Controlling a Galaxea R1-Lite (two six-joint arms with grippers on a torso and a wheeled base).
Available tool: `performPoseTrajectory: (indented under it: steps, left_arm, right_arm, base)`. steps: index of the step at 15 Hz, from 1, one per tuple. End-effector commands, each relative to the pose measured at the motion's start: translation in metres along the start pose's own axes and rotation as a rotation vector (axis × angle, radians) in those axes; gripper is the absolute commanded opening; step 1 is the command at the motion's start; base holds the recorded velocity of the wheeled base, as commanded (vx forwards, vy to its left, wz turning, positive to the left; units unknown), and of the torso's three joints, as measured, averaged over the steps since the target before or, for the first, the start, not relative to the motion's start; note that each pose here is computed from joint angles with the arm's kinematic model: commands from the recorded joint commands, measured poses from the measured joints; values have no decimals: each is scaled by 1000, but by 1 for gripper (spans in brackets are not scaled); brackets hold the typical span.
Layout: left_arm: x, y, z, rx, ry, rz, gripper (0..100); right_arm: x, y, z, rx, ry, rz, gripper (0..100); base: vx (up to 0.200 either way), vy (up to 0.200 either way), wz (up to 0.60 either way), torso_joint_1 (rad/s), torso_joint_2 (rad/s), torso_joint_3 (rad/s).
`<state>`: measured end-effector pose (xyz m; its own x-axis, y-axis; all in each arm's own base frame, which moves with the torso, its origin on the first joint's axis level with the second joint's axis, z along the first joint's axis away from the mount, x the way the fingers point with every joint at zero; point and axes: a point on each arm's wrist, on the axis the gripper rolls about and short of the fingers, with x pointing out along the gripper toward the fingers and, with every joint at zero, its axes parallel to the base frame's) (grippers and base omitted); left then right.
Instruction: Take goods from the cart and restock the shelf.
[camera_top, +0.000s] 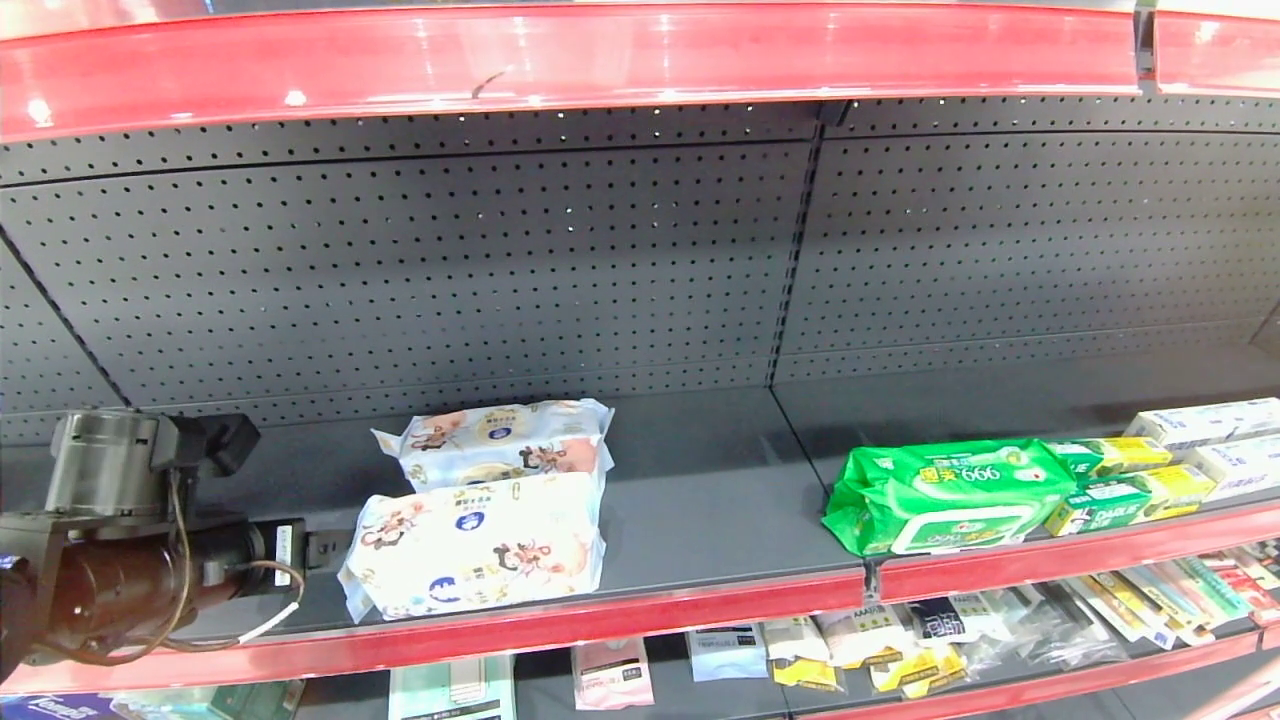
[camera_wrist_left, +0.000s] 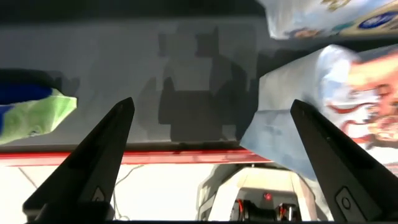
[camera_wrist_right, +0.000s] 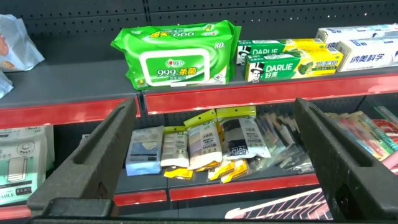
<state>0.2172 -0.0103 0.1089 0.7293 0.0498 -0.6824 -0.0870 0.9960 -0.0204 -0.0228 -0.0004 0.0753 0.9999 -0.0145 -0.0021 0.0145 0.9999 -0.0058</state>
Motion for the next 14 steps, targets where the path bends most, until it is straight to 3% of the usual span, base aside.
performPoseTrajectory:
  steps: [1, 4, 6, 9, 12, 13, 14]
  left_arm:
    - [-31, 2, 5, -9, -113, -18, 100]
    - [-83, 7, -4, -18, -262, -58, 100]
    - [-117, 12, -25, -10, -380, -135, 100]
    - [-155, 20, -72, 70, -543, -153, 100]
    - [-176, 27, -126, 203, -614, -171, 100]
    - [-179, 29, -148, 214, -629, -187, 100]
    - [-180, 29, -150, 214, -629, -187, 100]
  right_arm:
    - [0, 0, 0, 0, -1, 1, 100]
    - [0, 0, 0, -2, -1, 1, 100]
    - [0, 0, 0, -2, -1, 1, 100]
    - [0, 0, 0, -2, -1, 1, 100]
    - [0, 0, 0, 0, -1, 1, 100]
    - [0, 0, 0, -2, -1, 1, 100]
    - [0, 0, 0, 0, -1, 1, 100]
  base:
    - [0, 0, 0, 0, 0, 0]
    - [0, 0, 0, 0, 0, 0]
    - [0, 0, 0, 0, 0, 0]
    - [0, 0, 0, 0, 0, 0]
    - [0, 0, 0, 0, 0, 0]
    - [0, 0, 0, 0, 0, 0]
    - [0, 0, 0, 0, 0, 0]
